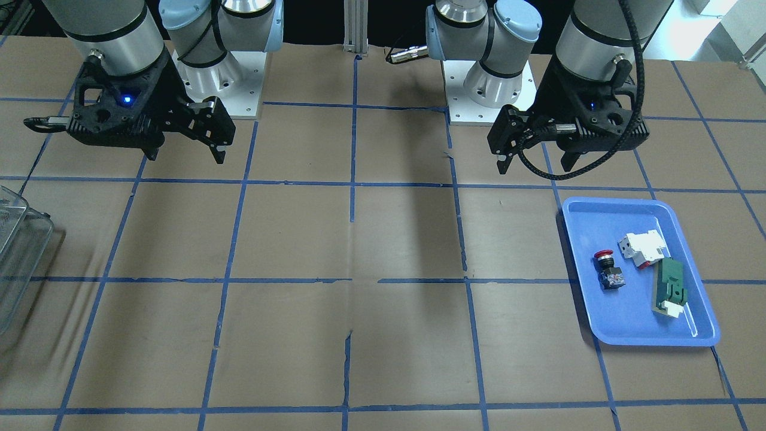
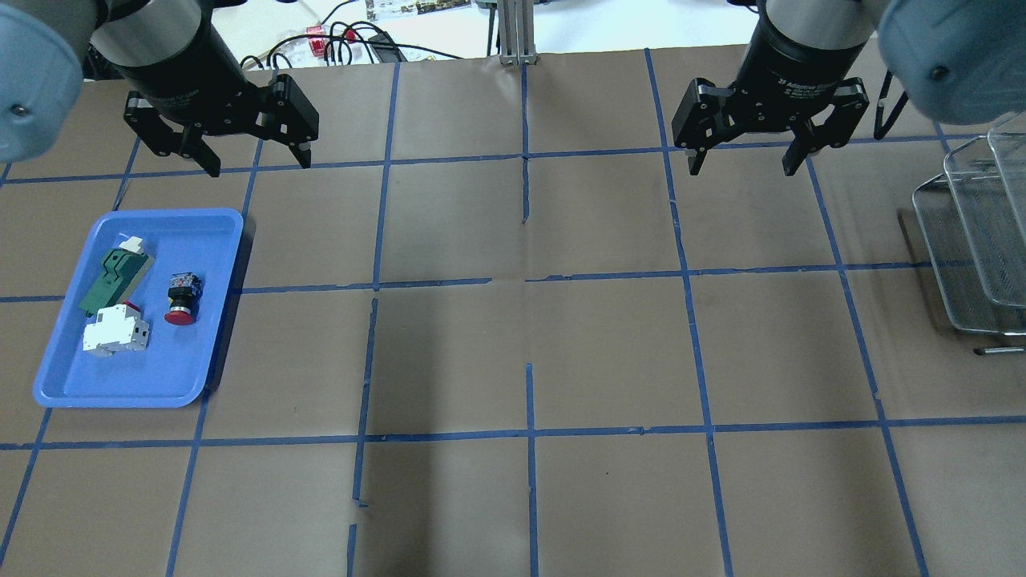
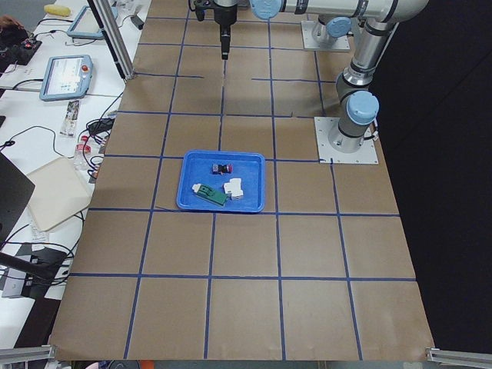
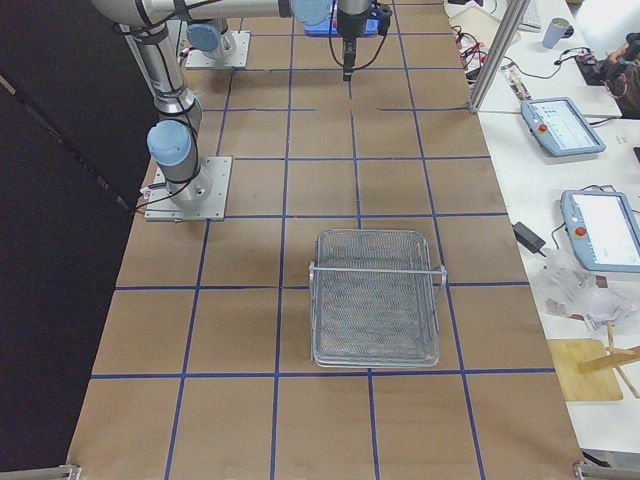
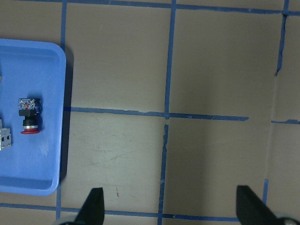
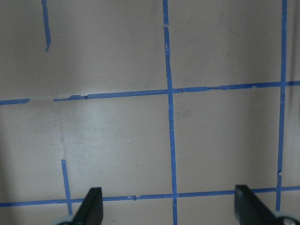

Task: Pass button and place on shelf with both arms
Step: 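Move the left gripper toward the red push button in the blue tray, then lower the left gripper and close it on the red push button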

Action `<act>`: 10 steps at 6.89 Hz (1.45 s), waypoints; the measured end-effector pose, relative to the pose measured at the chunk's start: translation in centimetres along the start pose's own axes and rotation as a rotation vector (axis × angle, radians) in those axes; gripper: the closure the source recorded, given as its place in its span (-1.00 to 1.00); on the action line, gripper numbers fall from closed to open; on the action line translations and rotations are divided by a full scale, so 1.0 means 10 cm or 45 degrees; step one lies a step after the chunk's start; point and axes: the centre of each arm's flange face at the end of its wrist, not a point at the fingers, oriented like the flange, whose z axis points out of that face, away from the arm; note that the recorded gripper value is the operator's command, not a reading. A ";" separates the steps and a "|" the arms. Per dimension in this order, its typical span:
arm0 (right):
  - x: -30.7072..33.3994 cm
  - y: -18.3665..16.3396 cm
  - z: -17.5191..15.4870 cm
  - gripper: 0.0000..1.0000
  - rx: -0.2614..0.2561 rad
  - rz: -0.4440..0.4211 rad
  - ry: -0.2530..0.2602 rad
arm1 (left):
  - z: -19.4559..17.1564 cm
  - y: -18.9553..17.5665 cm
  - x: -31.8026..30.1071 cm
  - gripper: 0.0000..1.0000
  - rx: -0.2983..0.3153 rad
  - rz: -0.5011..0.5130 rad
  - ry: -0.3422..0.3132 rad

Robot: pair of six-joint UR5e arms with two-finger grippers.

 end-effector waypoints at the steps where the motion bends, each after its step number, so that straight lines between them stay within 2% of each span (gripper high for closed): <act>1: 0.00 0.00 0.00 -1.00 0.000 0.000 0.000 | 0.01 0.01 0.02 -1.00 -0.001 0.007 0.000; 2: 0.00 0.00 0.00 -1.00 0.000 0.000 0.001 | 0.00 0.02 0.05 -1.00 0.004 0.014 0.002; 4: 0.00 0.00 0.00 -1.00 0.002 0.001 0.001 | -0.07 0.00 0.00 -1.00 0.065 0.014 0.001; 6: 0.00 0.00 -0.01 -1.00 0.004 0.002 0.001 | -0.02 -0.10 -0.46 -1.00 0.083 0.017 -0.081; 8: 0.00 0.01 -0.01 -1.00 0.003 0.001 0.001 | 0.43 -0.19 -1.28 -1.00 0.056 -0.045 -0.129; 10: 0.00 0.00 -0.01 -1.00 0.003 0.001 0.001 | 1.36 -0.09 -1.62 -1.00 0.140 -0.088 -0.160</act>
